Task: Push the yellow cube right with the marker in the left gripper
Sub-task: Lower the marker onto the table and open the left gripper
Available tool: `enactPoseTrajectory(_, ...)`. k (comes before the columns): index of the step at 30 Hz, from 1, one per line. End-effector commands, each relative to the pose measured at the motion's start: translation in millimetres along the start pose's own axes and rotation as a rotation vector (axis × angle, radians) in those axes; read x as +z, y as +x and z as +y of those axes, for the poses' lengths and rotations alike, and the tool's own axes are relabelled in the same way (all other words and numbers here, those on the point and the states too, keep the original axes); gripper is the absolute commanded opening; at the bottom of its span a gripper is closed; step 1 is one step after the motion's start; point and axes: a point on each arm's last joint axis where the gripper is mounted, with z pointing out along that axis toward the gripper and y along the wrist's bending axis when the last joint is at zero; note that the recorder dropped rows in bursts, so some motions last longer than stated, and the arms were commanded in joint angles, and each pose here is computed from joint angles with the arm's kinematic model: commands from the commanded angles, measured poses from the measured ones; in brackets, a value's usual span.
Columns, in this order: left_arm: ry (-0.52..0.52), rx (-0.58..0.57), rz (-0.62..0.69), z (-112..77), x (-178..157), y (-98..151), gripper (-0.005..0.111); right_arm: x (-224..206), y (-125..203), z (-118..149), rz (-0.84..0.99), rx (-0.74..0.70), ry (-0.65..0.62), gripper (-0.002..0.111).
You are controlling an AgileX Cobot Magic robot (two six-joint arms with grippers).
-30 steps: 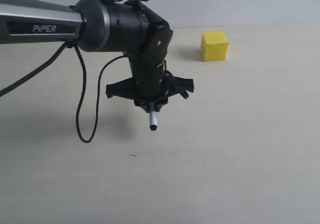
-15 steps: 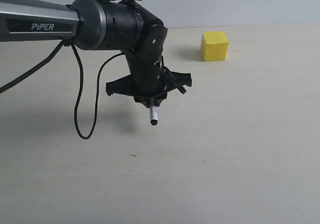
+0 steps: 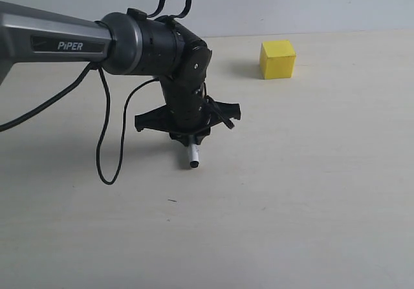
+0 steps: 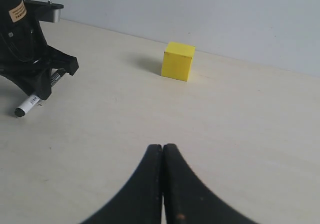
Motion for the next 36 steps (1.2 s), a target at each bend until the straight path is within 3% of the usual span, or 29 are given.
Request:
enactPoseTrajectory(1,0.013,-0.009,-0.014,0.0,0.2,-2.3,0.000,0.2,0.2,-0.1,-0.010,-0.002,0.002,0.000)
enactPoseTrajectory(14,0.009,-0.013,-0.010,0.3,1.3,-1.8,0.002,0.2,0.2,-0.1,-0.010,-0.002,0.002,0.000)
enactPoseTrajectory(21,0.000,-0.013,-0.003,1.1,1.3,-1.2,0.031,0.2,0.2,-0.1,-0.010,-0.002,0.002,0.000)
enactPoseTrajectory(29,-0.008,-0.001,-0.012,1.9,1.3,-2.0,0.054,0.2,0.2,-0.1,-0.010,-0.002,0.002,0.000)
enactPoseTrajectory(36,-0.015,0.029,-0.014,3.0,1.4,-2.8,0.060,0.2,0.2,-0.1,-0.010,-0.002,0.002,0.000)
